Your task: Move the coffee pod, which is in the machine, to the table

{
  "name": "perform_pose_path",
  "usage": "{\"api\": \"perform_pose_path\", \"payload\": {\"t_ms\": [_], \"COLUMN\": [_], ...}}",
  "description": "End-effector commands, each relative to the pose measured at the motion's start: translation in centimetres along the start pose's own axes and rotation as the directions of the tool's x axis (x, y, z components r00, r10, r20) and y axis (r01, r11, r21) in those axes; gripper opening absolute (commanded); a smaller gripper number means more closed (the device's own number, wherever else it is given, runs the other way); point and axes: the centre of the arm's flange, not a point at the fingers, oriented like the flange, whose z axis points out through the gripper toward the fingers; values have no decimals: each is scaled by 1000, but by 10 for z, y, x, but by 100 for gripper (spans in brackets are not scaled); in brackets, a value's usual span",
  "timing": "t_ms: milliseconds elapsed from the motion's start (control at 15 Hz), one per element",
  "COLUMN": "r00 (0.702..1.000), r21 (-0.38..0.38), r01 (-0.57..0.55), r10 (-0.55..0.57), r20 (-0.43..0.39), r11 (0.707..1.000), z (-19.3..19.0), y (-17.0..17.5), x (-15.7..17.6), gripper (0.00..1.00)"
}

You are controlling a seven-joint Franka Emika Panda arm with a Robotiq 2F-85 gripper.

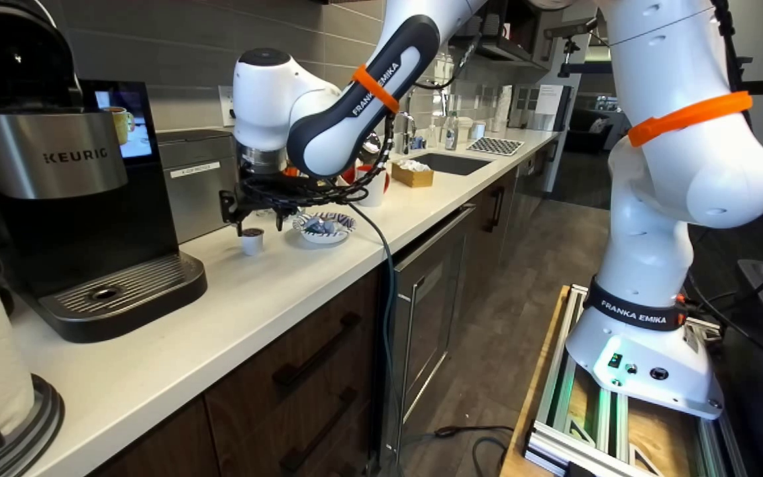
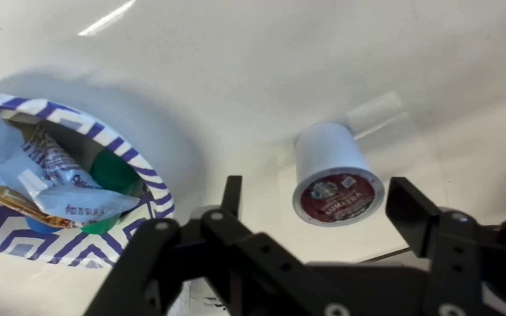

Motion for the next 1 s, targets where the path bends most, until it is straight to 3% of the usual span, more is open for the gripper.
{"api": "perform_pose_path", "payload": {"t_ms": [0, 133, 267, 467, 667, 867, 933], "r00": [997, 990, 974, 947, 908, 901, 914], "r21": [-38, -18, 53, 165, 270, 393, 327], "r01": [-41, -24, 89, 231, 352, 359, 344], "r10": [43, 27, -98, -261, -397, -424, -394], "r20": [62, 139, 205, 186, 133, 90, 97], "r11": [998, 1000, 995, 959, 896, 846, 880], "z": [-26, -55, -92, -147, -190, -219, -203], "y": [2, 14, 37, 66, 96, 117, 65], "x": [8, 17, 21, 13, 6, 8, 3], "gripper": [100, 100, 100, 100, 100, 100, 100]}}
